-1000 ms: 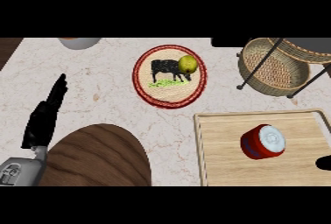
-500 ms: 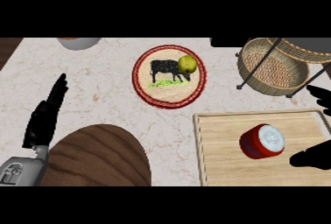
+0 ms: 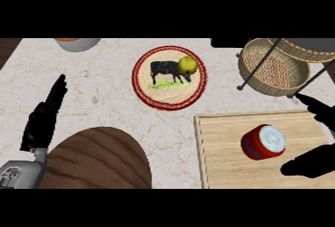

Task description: Pick the can from the tray and place it in the tiered basket

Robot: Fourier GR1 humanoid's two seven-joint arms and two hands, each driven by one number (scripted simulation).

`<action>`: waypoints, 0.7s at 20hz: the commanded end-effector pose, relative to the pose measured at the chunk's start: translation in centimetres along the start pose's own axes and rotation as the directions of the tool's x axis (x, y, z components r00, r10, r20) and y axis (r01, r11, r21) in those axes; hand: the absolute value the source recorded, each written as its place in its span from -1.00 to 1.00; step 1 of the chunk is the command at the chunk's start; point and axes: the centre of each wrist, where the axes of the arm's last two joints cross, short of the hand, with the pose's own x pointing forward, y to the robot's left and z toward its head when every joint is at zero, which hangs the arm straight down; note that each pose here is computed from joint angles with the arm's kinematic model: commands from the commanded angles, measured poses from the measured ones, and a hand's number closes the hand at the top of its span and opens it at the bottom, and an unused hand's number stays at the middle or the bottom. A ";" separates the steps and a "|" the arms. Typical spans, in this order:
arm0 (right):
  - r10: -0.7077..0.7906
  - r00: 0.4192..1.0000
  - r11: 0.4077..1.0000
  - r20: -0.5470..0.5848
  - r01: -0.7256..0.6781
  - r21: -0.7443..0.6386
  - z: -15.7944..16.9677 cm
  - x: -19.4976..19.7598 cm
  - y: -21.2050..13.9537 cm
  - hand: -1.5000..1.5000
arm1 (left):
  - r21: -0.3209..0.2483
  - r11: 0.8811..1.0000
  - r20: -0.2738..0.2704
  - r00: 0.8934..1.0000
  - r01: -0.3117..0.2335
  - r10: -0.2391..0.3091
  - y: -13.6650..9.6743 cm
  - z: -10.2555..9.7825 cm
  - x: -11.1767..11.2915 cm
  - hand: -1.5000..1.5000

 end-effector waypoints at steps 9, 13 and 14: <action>0.085 0.985 0.993 -0.150 -0.096 -0.069 0.0 1.4 2.7 -1.00 | 0.004 1.000 0.002 1.000 0.015 -0.015 1.2 -1.1 0.5 0.00; 0.083 0.986 0.995 -0.147 -0.091 -0.049 0.1 1.1 3.2 -1.00 | -0.015 1.000 -0.006 1.000 0.008 -0.008 0.0 0.7 -0.5 0.00; 0.106 0.981 0.994 -0.165 -0.110 -0.013 1.0 2.1 4.8 -1.00 | -0.008 1.000 -0.002 1.000 0.001 -0.001 -0.5 0.4 -0.1 0.00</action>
